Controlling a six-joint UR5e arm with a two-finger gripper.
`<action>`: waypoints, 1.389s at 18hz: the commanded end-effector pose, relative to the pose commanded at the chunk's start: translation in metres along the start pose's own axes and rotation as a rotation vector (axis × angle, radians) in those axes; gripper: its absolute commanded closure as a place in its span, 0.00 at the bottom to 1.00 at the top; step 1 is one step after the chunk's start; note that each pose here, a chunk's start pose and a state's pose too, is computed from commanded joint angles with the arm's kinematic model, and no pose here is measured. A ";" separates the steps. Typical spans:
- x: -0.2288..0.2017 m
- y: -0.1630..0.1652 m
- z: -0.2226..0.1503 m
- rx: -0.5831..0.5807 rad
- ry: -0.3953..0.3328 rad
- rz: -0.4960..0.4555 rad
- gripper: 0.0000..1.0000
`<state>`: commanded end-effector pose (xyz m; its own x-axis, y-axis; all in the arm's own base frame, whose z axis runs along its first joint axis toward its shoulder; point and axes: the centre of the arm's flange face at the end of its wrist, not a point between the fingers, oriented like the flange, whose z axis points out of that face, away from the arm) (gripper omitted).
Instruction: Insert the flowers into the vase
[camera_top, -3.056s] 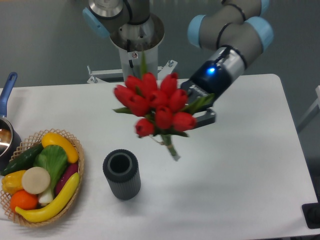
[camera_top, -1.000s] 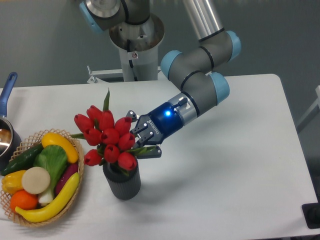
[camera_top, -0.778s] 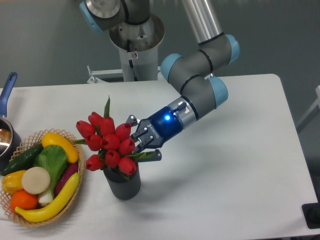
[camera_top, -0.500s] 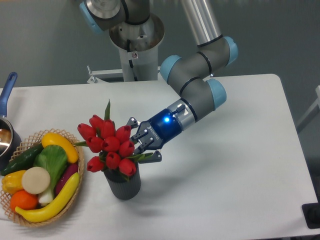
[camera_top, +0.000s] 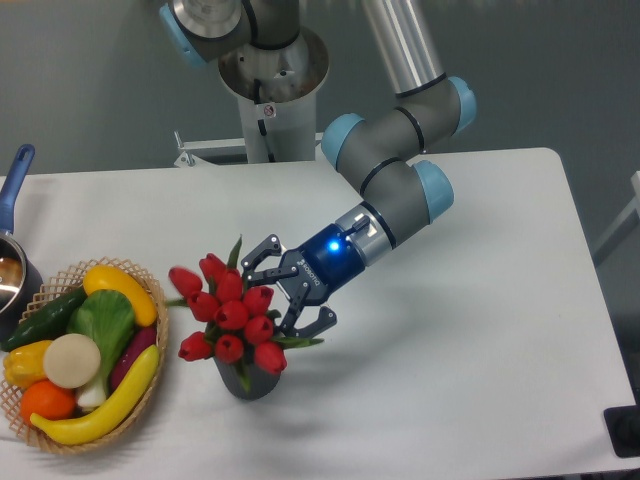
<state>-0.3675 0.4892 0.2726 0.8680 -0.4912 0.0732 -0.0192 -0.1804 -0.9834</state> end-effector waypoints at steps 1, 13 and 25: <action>0.000 0.003 -0.002 -0.016 -0.005 0.004 0.00; 0.020 -0.050 -0.090 -0.290 -0.215 0.110 0.00; 0.061 -0.097 -0.293 -0.930 -0.722 0.063 0.00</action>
<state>-0.4581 0.2273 0.4214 0.9265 0.0210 -0.3758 -0.1670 -0.8718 -0.4605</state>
